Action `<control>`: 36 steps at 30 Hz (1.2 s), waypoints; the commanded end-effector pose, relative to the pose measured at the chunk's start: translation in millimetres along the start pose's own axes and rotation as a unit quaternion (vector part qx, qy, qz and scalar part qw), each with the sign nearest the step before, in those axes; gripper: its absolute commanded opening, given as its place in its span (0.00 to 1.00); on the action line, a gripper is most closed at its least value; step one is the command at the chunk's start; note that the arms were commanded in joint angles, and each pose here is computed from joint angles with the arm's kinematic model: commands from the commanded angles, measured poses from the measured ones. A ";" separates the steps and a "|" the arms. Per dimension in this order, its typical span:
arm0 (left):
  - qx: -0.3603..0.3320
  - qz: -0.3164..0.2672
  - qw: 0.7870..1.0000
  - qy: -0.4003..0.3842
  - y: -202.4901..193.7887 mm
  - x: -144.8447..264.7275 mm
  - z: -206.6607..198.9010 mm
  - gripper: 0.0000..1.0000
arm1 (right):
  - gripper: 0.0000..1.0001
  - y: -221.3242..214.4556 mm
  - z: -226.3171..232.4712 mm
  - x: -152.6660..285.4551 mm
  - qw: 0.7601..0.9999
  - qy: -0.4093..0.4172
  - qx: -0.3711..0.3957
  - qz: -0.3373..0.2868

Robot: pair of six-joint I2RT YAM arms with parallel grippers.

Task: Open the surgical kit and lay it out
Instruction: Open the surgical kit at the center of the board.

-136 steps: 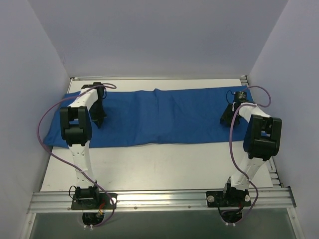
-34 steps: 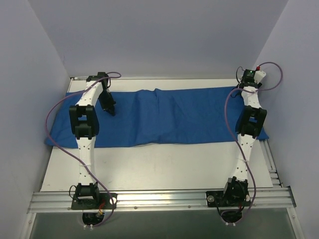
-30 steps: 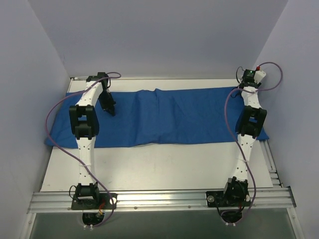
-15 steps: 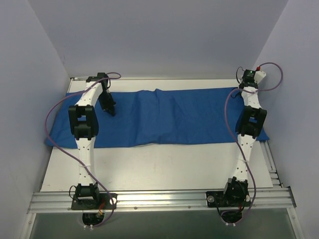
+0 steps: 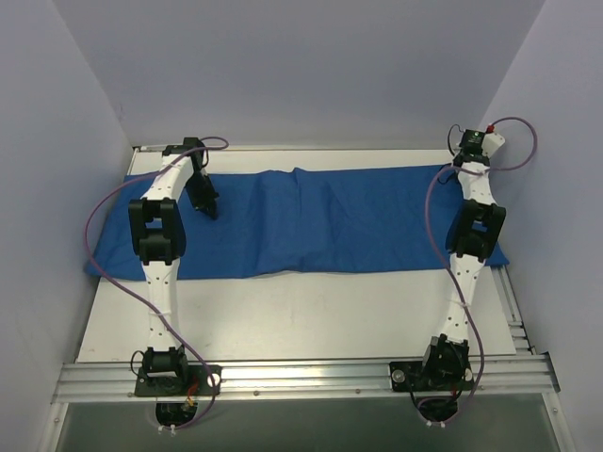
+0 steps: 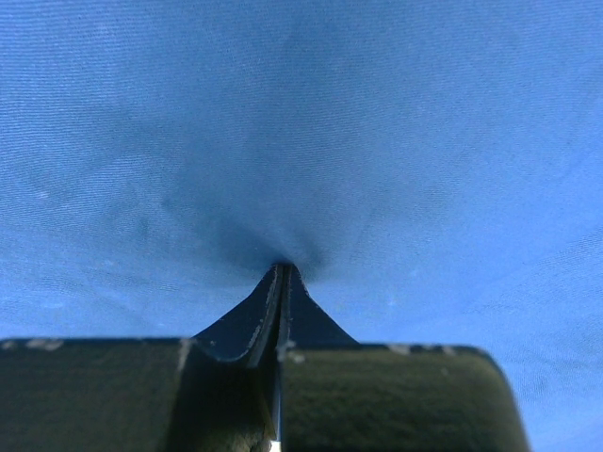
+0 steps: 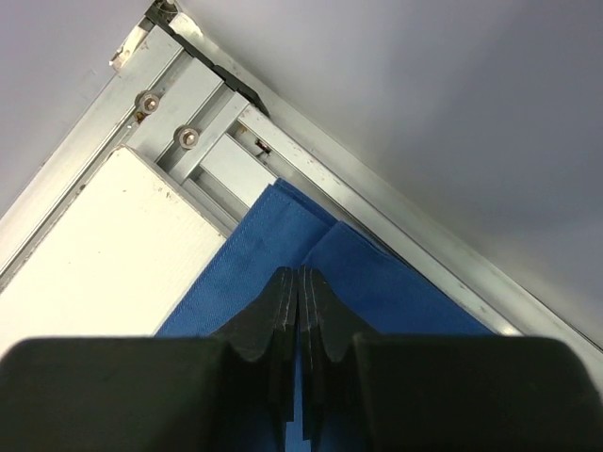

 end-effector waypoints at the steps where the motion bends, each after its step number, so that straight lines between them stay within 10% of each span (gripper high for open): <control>1: 0.000 -0.015 1.000 0.002 0.8 13.6 3.4 0.02 | 0.00 66.8 8.2 53.2 0.999 0.012 -0.027 -0.039; 12: 0.010 -0.036 0.999 0.003 2.9 26.9 1.8 0.02 | 0.00 58.4 -3.8 105.0 0.999 0.010 -0.019 0.038; 22: 0.006 -0.067 0.997 -0.045 -8.5 57.3 0.7 0.15 | 0.00 10.7 -3.0 279.3 0.987 0.048 -0.001 0.154; 30: 0.022 -0.068 0.994 -0.080 -22.1 78.2 11.0 0.24 | 0.00 -65.9 -116.7 401.2 0.956 -0.035 -0.033 0.290; 36: 0.073 -0.077 0.992 -0.062 -30.0 88.3 44.1 0.32 | 0.00 -70.4 -187.6 457.8 0.956 -0.144 -0.054 0.251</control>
Point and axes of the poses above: each gripper's point midway between its finger pads, its own x axis back along the fingers, its own z axis along the line the jaws close on, y = z × x, the point moved 9 cm from there along x, back along the fingers, and after that the axes turned 6 degrees about -x, right-handed, at the moved point
